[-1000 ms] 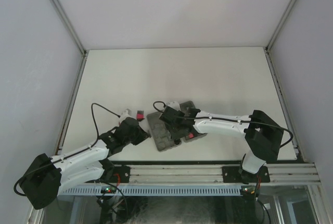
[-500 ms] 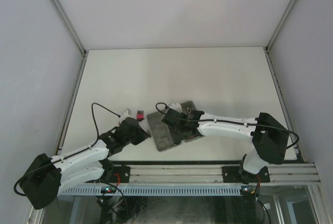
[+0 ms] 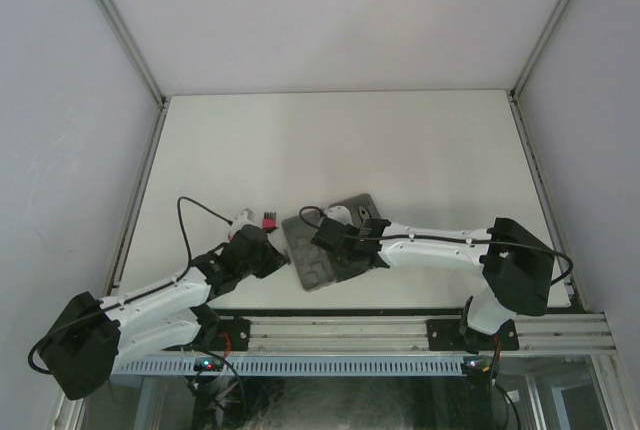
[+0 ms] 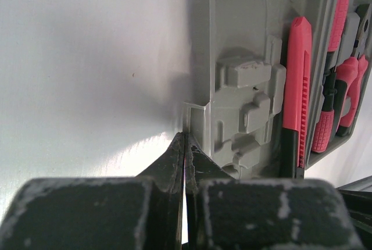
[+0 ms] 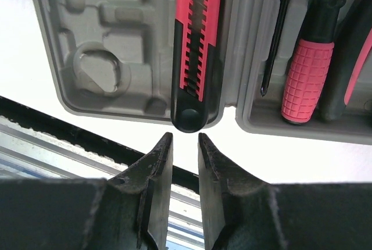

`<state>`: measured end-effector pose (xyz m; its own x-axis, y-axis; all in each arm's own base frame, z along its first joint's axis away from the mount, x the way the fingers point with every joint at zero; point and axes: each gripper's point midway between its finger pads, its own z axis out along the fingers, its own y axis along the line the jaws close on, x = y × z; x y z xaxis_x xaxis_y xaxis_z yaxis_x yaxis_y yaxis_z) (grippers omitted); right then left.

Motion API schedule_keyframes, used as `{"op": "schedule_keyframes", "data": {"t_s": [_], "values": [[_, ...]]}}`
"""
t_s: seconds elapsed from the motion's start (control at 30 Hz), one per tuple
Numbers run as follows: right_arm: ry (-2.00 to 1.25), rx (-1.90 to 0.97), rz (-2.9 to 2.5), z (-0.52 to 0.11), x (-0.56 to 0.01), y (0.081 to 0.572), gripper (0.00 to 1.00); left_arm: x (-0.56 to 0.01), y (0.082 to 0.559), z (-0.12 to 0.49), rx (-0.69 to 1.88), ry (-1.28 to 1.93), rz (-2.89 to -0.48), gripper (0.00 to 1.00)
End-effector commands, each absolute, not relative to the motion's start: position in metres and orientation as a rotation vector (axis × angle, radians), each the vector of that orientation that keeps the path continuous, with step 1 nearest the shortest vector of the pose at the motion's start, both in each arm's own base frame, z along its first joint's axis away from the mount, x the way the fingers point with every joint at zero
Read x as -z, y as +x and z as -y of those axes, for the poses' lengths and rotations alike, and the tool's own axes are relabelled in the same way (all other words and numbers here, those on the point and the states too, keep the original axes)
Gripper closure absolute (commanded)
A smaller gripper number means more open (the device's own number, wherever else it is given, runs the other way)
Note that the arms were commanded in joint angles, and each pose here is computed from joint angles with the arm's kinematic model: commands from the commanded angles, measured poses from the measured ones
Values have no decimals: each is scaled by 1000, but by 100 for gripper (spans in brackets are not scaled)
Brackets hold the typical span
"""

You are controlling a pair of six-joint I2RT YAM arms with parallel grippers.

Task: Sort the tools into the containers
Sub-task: Place the utility knife in the storage box.

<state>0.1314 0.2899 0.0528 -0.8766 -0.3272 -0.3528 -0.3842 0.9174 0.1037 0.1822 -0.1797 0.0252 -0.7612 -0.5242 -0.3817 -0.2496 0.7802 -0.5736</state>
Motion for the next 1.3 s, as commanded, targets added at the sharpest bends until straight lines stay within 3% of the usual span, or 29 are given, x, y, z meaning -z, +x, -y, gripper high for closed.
{"op": "schedule_keyframes", "data": {"t_s": [0.0, 0.53, 0.97, 1.27], "values": [[-502, -281, -2746, -293, -53, 129, 78, -26, 184, 177, 638, -545, -2447, 99], [-445, -309, -2672, -304, -52, 158, 86, -27, 183, 177, 643, -543, -2448, 100], [-445, -368, -2632, -306, -68, 165, 82, -27, 183, 177, 640, -536, -2450, 100], [-416, -467, -2553, -320, -83, 196, 82, -26, 182, 177, 637, -523, -2457, 100]]}}
